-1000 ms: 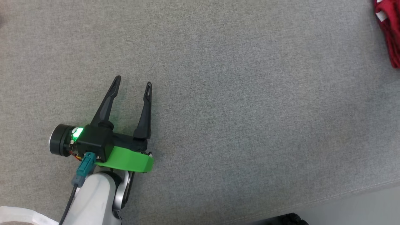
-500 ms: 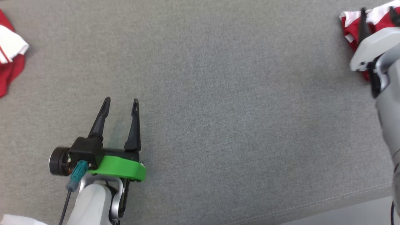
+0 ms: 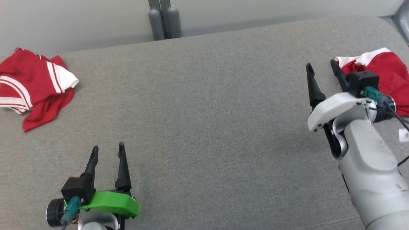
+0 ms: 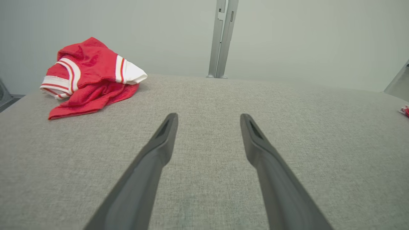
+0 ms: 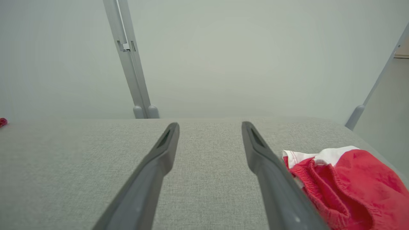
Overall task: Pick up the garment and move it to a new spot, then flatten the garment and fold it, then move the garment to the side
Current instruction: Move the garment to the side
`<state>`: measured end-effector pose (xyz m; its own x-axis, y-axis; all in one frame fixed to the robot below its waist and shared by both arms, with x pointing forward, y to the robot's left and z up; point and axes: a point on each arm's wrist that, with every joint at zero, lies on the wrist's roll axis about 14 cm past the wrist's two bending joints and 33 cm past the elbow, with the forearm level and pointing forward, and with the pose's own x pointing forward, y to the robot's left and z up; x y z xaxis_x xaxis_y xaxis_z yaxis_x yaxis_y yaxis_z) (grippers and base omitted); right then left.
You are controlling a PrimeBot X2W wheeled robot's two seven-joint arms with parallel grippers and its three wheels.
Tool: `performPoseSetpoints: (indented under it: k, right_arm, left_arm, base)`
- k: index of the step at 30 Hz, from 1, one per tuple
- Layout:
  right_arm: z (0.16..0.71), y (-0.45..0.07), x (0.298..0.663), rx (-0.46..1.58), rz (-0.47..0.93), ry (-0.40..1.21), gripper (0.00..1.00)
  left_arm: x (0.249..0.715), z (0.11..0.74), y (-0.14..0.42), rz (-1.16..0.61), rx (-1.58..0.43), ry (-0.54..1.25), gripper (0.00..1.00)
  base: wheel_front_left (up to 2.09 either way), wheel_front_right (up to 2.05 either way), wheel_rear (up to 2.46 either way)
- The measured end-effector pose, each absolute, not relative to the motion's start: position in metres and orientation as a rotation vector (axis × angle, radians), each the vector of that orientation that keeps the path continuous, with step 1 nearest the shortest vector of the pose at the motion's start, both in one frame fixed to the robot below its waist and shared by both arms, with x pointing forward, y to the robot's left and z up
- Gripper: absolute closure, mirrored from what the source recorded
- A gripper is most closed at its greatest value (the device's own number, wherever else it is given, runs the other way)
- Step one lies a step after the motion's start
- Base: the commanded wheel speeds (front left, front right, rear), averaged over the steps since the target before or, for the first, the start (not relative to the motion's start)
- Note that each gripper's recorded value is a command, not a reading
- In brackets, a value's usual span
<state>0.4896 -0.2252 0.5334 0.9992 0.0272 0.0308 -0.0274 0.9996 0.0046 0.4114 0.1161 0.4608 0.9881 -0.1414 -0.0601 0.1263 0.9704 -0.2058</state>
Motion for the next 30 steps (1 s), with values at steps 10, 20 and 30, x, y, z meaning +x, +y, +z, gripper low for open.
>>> performPoseSetpoints:
  k: [10, 20, 30]
  right_arm:
    - [0.524, -0.174, 0.420, 0.116, 0.096, -0.086, 0.00]
    - [0.513, -0.149, 0.384, 0.161, 0.147, -0.080, 0.00]
    - [0.515, -0.151, 0.382, 0.164, 0.142, -0.092, 0.00]
  left_arm:
    - [0.370, 0.477, 0.153, -0.018, -0.213, 0.028, 0.00]
    - [0.354, 0.479, 0.164, 0.011, -0.190, 0.013, 0.00]
    - [0.354, 0.476, 0.160, -0.001, -0.192, 0.025, 0.00]
  base:
    - [0.00, 0.00, 0.00]
    - [0.00, 0.00, 0.00]
    - [0.00, 0.00, 0.00]
